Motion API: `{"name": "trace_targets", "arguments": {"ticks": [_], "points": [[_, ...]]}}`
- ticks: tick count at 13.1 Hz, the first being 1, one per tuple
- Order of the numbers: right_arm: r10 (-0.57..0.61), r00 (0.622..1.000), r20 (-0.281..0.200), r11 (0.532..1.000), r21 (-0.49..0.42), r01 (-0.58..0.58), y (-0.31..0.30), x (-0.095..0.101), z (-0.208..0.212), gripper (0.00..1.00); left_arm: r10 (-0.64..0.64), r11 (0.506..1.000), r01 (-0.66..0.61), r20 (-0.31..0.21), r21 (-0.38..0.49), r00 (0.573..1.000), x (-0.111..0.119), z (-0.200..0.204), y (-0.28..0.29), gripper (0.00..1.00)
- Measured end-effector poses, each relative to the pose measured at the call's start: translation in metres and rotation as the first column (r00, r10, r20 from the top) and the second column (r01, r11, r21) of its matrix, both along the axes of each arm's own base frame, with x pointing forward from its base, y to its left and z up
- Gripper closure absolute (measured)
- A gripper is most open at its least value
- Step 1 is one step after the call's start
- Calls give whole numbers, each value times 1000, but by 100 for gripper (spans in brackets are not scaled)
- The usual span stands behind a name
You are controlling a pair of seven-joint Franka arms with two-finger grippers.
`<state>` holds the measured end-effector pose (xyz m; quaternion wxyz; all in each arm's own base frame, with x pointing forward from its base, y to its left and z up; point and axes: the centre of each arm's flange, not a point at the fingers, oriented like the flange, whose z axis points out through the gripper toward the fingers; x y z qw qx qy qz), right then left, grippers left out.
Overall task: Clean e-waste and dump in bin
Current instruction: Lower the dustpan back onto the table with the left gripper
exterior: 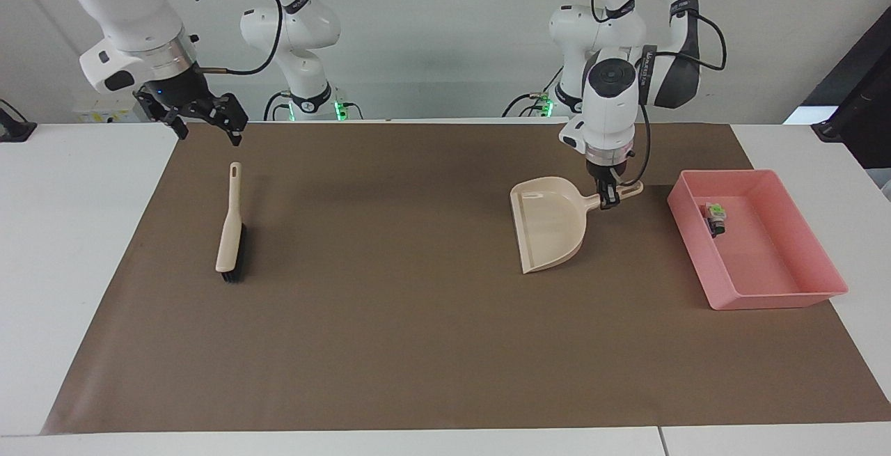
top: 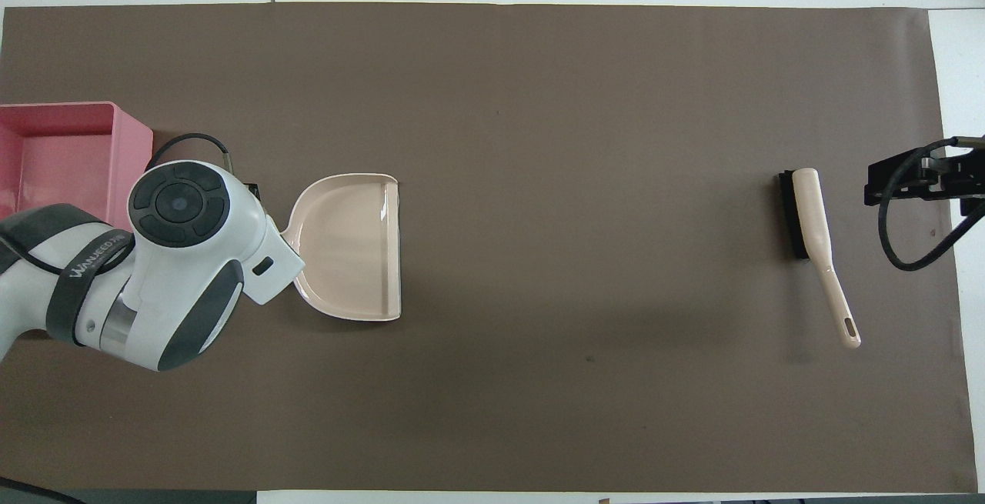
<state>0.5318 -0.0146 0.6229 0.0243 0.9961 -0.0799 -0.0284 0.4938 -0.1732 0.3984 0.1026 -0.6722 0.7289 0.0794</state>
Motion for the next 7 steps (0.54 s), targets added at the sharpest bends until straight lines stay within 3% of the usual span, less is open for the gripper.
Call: {"name": "trace_targets", "arguments": {"ticks": [7], "points": [[-6,1000,-16,1000,10,6,1,-2,1,0,0,1000,0,-8,-4,1000,-3,-47,-32,67]]}}
